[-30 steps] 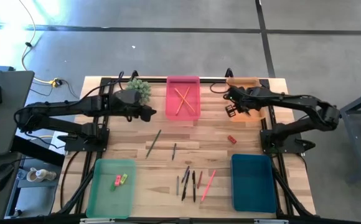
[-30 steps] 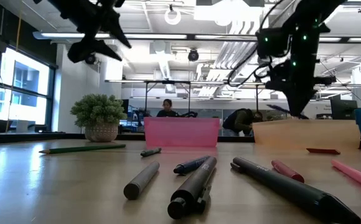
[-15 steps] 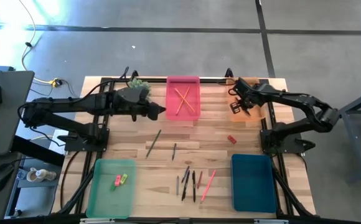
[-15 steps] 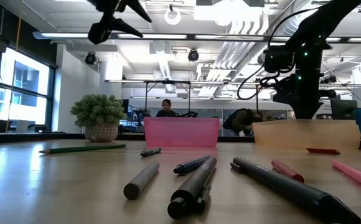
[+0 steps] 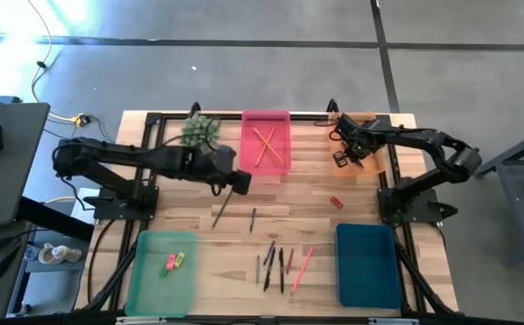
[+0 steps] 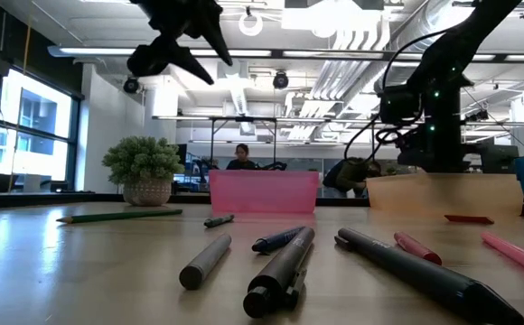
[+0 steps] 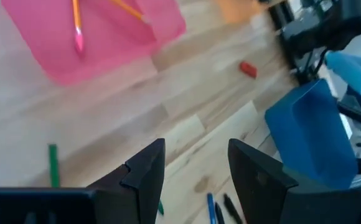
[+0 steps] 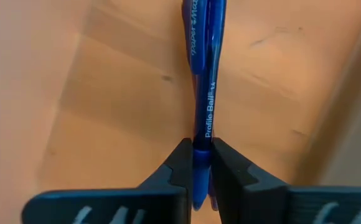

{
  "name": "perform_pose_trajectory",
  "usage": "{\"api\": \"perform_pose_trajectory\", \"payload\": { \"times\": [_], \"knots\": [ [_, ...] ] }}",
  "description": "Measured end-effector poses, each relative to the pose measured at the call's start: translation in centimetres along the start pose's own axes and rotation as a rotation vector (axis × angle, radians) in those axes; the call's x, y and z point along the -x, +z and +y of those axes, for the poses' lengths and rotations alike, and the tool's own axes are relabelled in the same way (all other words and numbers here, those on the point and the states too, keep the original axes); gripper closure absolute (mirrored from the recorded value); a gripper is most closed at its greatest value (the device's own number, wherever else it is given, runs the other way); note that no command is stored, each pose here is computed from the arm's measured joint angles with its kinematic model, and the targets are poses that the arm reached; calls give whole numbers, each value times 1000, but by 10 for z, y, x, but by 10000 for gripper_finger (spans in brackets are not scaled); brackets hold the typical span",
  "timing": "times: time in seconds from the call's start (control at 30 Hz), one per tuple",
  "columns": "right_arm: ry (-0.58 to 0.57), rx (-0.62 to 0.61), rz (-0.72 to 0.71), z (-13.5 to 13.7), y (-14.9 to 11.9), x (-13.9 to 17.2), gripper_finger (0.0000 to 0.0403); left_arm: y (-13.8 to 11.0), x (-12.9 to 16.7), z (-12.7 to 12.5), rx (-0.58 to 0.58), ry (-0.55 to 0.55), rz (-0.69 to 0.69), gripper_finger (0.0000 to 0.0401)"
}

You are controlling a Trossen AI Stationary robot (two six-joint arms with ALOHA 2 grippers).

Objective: Sort crayons/erasers/pens/pencils in bins
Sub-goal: Put the blue pen into the orange bin, then put the green crayon into the blue bin

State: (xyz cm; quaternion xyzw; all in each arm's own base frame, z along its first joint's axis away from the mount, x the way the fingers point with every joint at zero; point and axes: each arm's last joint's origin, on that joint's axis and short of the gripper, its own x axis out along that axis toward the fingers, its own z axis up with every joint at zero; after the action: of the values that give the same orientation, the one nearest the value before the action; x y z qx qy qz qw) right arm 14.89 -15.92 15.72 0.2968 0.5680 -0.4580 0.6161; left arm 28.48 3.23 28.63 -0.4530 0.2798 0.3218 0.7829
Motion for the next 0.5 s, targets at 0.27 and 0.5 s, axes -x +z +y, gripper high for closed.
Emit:
{"api": "perform_pose_trajectory", "payload": {
  "times": [0.27,0.5],
  "knots": [
    [6,62,-22,1,2,0,310,-25,-23,-8,45,30,103,238],
    [17,114,-41,1,7,5,282,-34,-23,-23,78,8,124,238]
  ]
}}
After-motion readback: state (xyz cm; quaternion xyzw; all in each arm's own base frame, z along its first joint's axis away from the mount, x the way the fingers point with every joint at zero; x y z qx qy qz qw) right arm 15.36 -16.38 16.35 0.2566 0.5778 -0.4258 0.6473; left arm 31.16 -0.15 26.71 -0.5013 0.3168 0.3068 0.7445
